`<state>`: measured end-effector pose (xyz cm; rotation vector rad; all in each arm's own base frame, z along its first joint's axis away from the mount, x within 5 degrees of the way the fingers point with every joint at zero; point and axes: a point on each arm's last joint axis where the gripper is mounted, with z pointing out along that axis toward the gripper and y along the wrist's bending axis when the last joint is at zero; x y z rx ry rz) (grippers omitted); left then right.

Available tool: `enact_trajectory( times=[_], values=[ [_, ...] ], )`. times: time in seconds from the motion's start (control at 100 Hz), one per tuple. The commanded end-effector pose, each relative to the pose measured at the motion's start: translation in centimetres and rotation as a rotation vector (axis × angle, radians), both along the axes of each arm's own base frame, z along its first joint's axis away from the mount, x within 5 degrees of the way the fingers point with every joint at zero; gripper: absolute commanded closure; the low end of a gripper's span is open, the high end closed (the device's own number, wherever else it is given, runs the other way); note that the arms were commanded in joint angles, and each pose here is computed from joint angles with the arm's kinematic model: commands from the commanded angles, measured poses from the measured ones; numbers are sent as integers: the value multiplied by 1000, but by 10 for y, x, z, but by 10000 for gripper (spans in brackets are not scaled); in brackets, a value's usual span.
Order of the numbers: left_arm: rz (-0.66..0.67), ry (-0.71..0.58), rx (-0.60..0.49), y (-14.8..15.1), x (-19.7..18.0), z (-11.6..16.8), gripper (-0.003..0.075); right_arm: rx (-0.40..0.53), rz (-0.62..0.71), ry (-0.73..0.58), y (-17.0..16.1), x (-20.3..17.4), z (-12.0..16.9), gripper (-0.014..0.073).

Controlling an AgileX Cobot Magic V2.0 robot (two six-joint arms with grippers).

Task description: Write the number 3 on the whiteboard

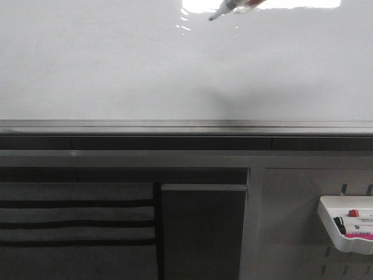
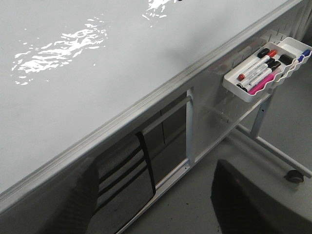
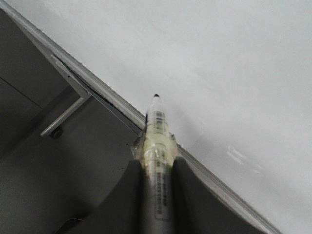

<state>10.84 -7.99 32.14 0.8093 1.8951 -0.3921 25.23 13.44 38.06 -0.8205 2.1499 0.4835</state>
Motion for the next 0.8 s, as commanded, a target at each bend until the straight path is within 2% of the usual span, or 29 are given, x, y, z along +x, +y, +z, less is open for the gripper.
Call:
enact_trajectory(
  times=[0.0,0.36,0.79],
  values=[
    [30,-60,-75,0,3,15,261,39,16,-83,8,8,19,587],
    [30,-60,-75,0,3,15,261,5,-37,-166,18,45,2,587],
    [30,-60,-75,0,3,15,261,-44,-54,-207,13,52,0,587]
  ],
)
